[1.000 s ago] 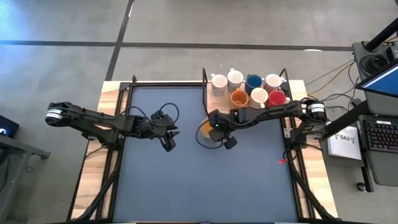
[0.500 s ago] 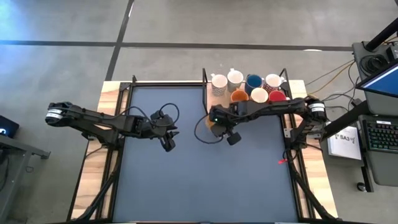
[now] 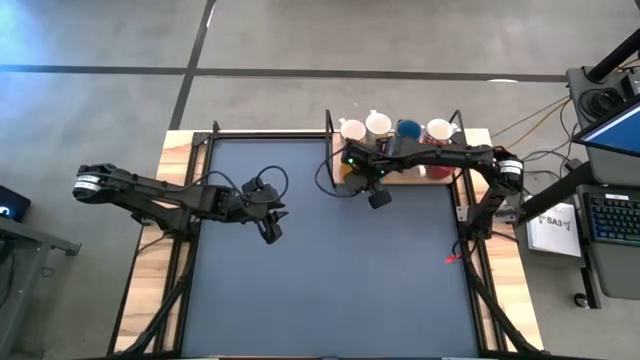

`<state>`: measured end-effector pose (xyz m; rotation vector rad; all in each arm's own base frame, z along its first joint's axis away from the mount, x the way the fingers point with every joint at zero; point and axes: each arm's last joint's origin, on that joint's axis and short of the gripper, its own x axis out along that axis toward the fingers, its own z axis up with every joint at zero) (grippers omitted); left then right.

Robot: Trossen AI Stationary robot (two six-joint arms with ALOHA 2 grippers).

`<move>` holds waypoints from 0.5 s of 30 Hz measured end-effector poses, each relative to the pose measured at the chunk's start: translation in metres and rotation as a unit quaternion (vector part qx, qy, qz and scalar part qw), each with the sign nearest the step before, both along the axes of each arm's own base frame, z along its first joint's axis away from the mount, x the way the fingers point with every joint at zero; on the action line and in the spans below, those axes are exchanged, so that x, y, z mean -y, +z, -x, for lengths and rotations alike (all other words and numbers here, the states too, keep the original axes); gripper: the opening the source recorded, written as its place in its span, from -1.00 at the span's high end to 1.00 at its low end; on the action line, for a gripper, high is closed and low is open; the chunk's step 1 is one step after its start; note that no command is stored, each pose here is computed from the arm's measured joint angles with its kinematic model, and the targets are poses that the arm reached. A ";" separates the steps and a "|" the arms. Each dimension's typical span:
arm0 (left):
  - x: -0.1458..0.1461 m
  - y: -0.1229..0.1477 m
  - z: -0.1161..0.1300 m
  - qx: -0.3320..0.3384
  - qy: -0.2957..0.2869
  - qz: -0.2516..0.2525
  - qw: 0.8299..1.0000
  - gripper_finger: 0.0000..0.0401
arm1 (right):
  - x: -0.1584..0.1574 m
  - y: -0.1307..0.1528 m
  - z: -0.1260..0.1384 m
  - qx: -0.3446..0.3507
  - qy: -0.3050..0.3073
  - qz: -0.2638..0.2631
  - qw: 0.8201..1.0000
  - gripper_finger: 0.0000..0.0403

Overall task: Place coffee mugs
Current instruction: Put the yellow mug on the shelf

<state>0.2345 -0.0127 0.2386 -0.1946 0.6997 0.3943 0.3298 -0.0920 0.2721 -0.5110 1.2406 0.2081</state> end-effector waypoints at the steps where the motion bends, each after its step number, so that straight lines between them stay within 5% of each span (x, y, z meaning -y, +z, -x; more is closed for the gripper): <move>1: 0.000 0.000 0.000 0.000 0.000 0.000 1.000 0.54 | 0.003 0.000 0.001 0.000 -0.005 0.000 1.000 0.93; 15: 0.000 0.000 0.000 -0.001 -0.003 -0.003 1.000 0.54 | 0.016 -0.001 0.002 0.005 -0.009 0.005 1.000 0.93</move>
